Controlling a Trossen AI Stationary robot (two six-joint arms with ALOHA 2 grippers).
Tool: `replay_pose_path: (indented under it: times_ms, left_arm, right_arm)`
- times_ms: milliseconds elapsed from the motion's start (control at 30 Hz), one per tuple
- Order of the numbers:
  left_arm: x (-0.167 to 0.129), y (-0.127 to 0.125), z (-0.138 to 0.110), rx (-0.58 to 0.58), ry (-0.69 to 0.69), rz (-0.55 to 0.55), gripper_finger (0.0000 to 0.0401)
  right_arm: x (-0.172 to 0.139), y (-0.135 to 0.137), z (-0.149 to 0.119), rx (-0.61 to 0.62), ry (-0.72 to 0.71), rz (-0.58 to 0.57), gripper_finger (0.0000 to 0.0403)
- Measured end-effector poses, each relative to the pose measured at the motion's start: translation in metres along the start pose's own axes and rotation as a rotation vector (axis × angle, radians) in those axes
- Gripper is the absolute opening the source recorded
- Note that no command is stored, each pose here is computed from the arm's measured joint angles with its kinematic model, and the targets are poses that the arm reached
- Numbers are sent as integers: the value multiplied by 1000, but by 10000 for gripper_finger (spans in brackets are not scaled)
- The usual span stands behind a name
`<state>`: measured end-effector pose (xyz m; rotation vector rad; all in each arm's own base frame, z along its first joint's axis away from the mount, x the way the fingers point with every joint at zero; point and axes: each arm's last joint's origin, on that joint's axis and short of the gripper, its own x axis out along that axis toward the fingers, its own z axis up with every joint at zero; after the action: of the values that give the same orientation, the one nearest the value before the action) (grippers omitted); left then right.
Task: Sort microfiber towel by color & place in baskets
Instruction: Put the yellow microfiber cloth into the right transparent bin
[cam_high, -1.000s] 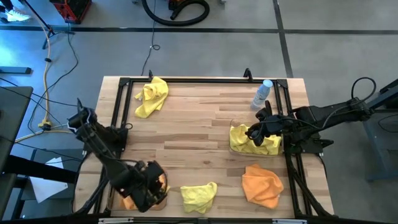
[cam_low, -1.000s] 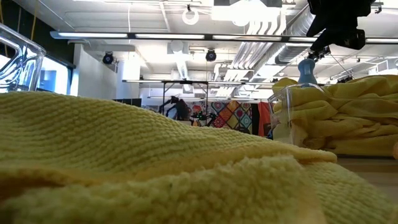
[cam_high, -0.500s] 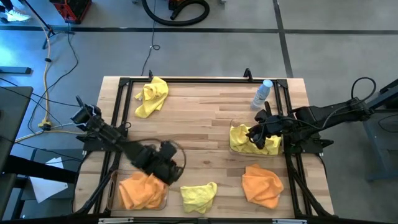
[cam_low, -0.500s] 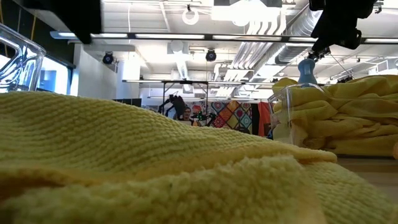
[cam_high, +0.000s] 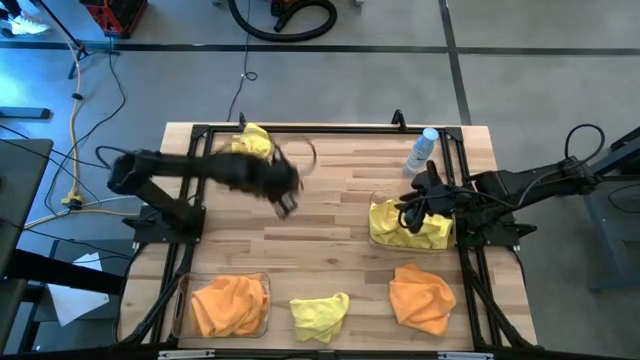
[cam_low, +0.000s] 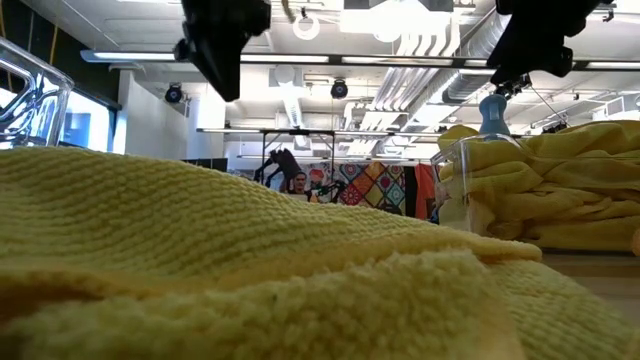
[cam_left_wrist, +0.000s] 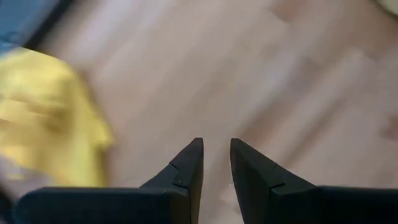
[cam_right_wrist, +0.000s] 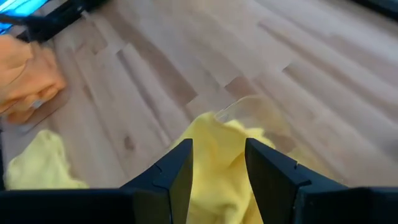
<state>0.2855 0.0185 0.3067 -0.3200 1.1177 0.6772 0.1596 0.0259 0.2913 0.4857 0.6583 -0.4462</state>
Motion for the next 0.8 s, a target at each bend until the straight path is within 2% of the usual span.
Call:
replay_pose_path:
  times_ms: [200, 367, 467, 567, 800]
  left_arm:
    - [6, 85, 30, -34, -7, 102, 56]
    - [12, 141, 40, -206, 1, 152, 56]
    - [18, 161, 43, -277, 2, 163, 57]
    - [28, 174, 47, -331, 29, 103, 67]
    - [67, 195, 51, -368, 156, 135, 138]
  right_arm:
    - [1, -4, 4, 56, -74, -77, 142]
    - [2, -8, 7, 128, -122, -129, 142]
    - [2, -10, 8, 146, -129, -140, 142]
    - [3, -11, 10, 158, -133, -149, 142]
    - [4, -15, 13, 187, -144, -174, 142]
